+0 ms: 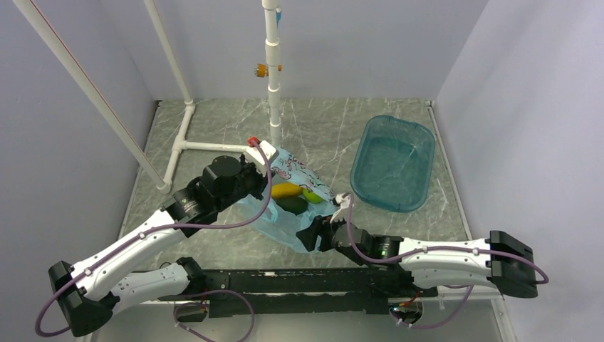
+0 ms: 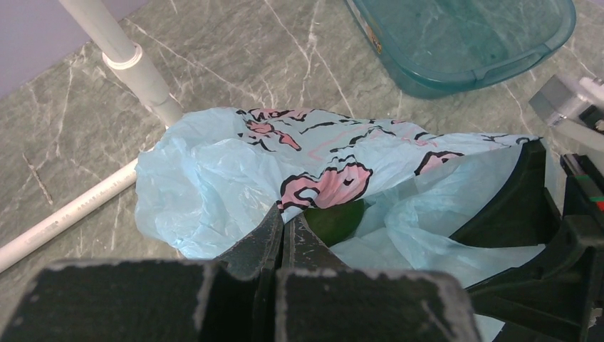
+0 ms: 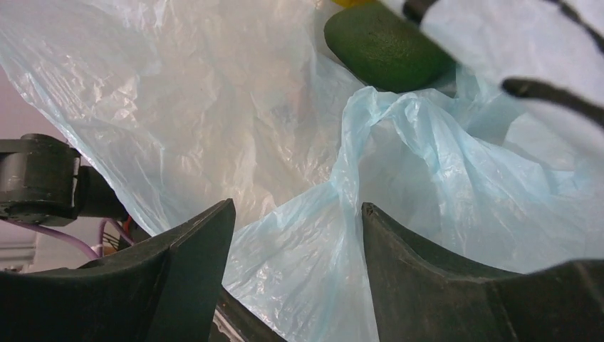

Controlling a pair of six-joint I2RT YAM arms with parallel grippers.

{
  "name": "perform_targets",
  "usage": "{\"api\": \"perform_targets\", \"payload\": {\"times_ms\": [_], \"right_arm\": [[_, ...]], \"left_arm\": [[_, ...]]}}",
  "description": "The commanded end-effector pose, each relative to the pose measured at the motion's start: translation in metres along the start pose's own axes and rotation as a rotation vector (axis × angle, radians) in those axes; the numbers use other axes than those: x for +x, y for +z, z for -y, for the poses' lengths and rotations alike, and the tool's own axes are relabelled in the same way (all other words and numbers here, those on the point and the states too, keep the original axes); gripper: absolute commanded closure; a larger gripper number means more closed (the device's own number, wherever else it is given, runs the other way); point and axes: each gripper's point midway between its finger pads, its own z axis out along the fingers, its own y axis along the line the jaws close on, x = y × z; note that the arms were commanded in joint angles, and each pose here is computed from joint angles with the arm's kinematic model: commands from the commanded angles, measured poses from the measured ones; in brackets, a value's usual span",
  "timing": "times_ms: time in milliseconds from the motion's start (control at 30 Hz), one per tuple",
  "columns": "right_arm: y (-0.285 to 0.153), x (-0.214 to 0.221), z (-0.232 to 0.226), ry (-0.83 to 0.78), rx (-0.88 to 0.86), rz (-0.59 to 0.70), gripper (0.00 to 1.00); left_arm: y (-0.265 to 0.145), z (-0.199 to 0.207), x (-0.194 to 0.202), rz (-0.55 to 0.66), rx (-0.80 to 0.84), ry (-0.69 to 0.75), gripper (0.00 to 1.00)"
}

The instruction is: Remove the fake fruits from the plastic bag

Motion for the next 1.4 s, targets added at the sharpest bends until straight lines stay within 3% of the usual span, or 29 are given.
{"api": "perform_targets", "payload": {"times_ms": [0, 67, 233, 333, 500, 567, 767, 833, 900, 967, 1167, 1367], "right_arm": [[-0.008, -0.019, -0.013, 0.026, -0.023, 0.041, 0.30], [-0.007, -0.027, -0.023, 0.024, -0.063, 0.073, 0.30], [0.007, -0.048, -0.042, -0.066, -0.032, 0.101, 0.48], [0.009, -0.059, -0.040, -0.120, 0.048, 0.104, 0.52], [-0.006, -0.067, -0.013, -0.124, 0.218, 0.092, 0.46], [-0.013, -0.065, -0.015, -0.122, 0.192, 0.071, 0.40], [-0.017, -0.057, -0.050, -0.136, -0.031, 0.065, 0.37], [-0.005, -0.056, -0.058, -0.131, -0.051, 0.086, 0.46], [0.013, -0.049, -0.055, -0.108, -0.036, 0.116, 0.63], [0.028, -0.046, -0.056, -0.083, -0.048, 0.163, 0.69], [0.054, -0.042, -0.007, -0.084, 0.115, 0.257, 0.69], [0.041, -0.004, 0.078, -0.012, 0.316, 0.223, 0.68]], "left_arm": [[-0.002, 0.006, -0.015, 0.056, 0.030, 0.004, 1.00], [-0.003, 0.007, -0.015, 0.059, 0.034, 0.004, 1.00], [-0.002, 0.008, -0.014, 0.060, 0.033, 0.004, 1.00], [-0.003, 0.007, -0.013, 0.059, 0.025, 0.046, 1.00], [-0.004, 0.006, -0.014, 0.065, 0.016, 0.058, 1.00], [-0.005, 0.006, -0.015, 0.067, 0.014, 0.058, 1.00], [-0.007, 0.006, -0.017, 0.075, 0.015, 0.056, 1.00], [-0.007, 0.006, -0.017, 0.076, 0.015, 0.055, 1.00], [-0.007, 0.006, -0.017, 0.077, 0.016, 0.052, 1.00], [-0.006, 0.007, -0.016, 0.077, 0.018, 0.049, 1.00], [-0.004, 0.011, -0.013, 0.068, 0.023, 0.058, 1.00], [-0.003, 0.016, -0.013, 0.065, 0.046, 0.064, 1.00]]}}
